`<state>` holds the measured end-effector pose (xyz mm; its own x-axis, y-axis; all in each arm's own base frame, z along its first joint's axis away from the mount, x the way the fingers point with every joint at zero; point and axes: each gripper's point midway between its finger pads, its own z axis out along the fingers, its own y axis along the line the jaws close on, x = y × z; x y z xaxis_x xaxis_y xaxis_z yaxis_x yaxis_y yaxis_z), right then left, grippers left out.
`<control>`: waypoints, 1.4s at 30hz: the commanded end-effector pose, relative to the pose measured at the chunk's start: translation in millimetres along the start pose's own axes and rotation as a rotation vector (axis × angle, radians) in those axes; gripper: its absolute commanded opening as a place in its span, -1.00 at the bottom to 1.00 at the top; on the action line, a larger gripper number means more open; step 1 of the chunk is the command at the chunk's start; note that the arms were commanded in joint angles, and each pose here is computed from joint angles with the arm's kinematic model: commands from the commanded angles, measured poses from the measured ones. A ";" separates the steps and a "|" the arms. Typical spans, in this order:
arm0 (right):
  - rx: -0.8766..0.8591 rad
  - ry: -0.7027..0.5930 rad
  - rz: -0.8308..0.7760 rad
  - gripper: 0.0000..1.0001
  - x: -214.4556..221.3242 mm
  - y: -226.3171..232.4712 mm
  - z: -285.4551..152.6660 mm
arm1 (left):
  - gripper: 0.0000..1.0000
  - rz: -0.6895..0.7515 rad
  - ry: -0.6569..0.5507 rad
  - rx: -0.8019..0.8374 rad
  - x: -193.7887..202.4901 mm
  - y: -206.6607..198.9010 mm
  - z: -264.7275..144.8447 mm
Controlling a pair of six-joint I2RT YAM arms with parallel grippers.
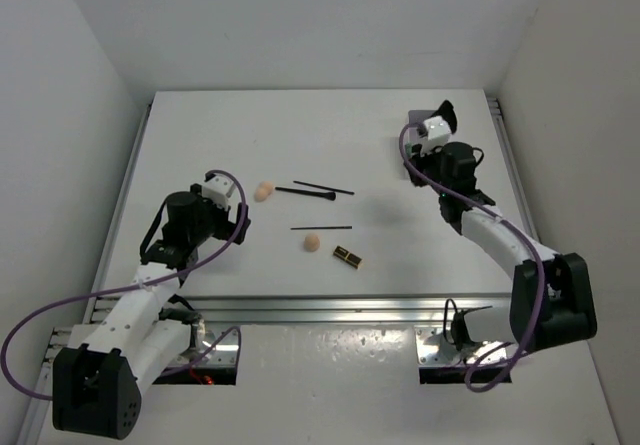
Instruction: Organize the makeup
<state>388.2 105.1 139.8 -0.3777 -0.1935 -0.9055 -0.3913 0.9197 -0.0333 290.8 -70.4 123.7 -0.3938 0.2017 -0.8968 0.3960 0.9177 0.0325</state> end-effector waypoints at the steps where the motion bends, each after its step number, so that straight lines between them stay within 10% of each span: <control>1: 0.313 -0.443 0.137 -1.00 -77.2 -78.0 -0.2 | 0.93 0.016 -0.022 -0.012 -7.2 5.3 1.5; 12: 0.493 -0.353 0.199 -1.00 -41.0 -155.2 38.8 | 0.93 0.024 0.025 -0.044 -14.1 22.6 9.3; 42: 0.351 -0.171 0.306 -1.00 38.1 -126.0 84.0 | 0.93 0.051 0.038 -0.069 -16.7 32.9 21.0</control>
<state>496.5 2.6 62.1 -0.3021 0.1232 -0.9453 0.0666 0.9919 0.1080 314.0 -54.0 107.3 -0.4683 0.2630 -0.8435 0.3744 0.9238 0.0801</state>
